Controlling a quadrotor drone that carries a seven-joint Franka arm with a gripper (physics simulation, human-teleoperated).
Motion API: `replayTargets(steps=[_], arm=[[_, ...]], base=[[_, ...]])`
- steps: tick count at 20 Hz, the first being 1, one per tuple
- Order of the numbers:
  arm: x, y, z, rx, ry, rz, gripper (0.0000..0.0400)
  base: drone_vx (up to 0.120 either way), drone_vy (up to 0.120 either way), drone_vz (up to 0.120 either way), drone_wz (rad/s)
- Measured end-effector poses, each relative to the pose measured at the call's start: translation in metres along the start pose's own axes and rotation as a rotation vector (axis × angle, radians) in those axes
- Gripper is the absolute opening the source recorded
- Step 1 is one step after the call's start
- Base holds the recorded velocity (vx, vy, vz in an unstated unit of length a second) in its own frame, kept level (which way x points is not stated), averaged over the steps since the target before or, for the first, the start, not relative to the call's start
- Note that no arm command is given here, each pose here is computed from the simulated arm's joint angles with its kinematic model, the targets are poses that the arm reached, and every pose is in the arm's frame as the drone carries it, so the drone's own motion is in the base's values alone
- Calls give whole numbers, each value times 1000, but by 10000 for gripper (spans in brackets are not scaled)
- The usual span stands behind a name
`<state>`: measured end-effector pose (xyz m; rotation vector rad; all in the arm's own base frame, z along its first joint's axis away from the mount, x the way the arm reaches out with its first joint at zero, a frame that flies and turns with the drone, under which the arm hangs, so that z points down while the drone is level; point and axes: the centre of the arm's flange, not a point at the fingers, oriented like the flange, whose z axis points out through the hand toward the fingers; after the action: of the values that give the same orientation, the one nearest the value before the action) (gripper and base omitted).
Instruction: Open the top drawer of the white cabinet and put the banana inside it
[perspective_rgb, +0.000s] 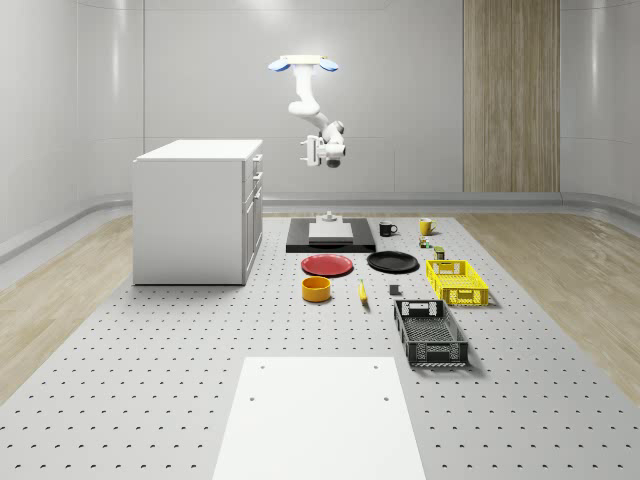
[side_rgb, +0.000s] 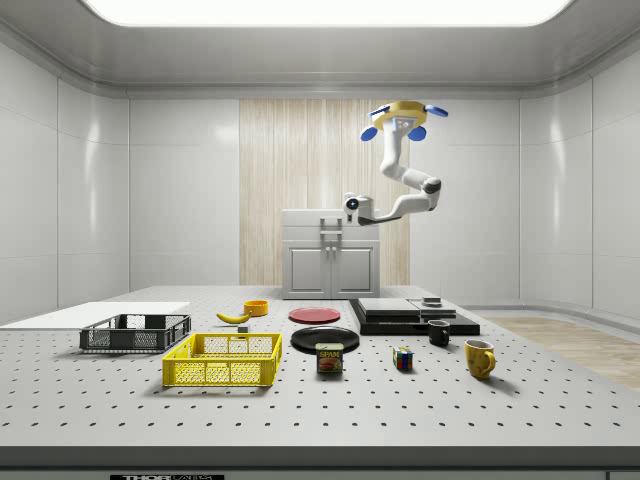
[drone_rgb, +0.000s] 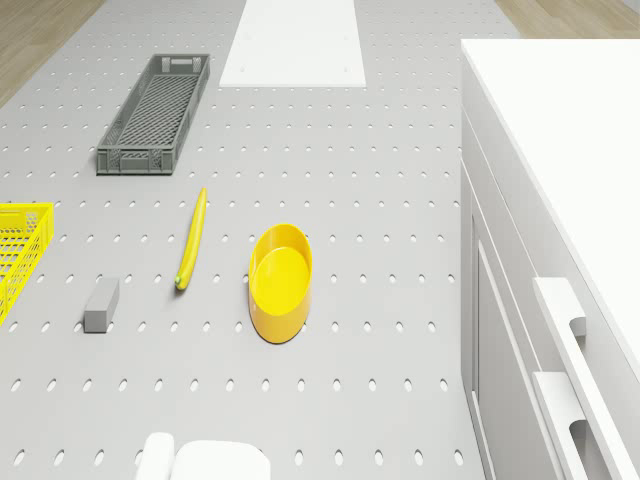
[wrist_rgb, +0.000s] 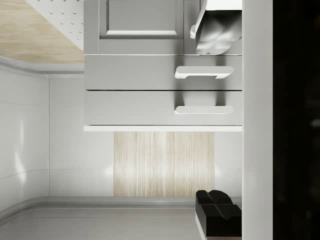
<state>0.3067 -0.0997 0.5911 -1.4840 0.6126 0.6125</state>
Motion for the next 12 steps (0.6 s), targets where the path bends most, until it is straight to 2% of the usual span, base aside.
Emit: replayTargets(steps=[1,9,10,12], arm=[[0,0,0,0,0,0,400],[0,0,0,0,0,0,400],[0,0,0,0,0,0,400],[0,0,2,0,0,0,400]], base=[[120,-40,0,0],[120,-120,0,0],[120,-80,0,0],[20,0,0,0]])
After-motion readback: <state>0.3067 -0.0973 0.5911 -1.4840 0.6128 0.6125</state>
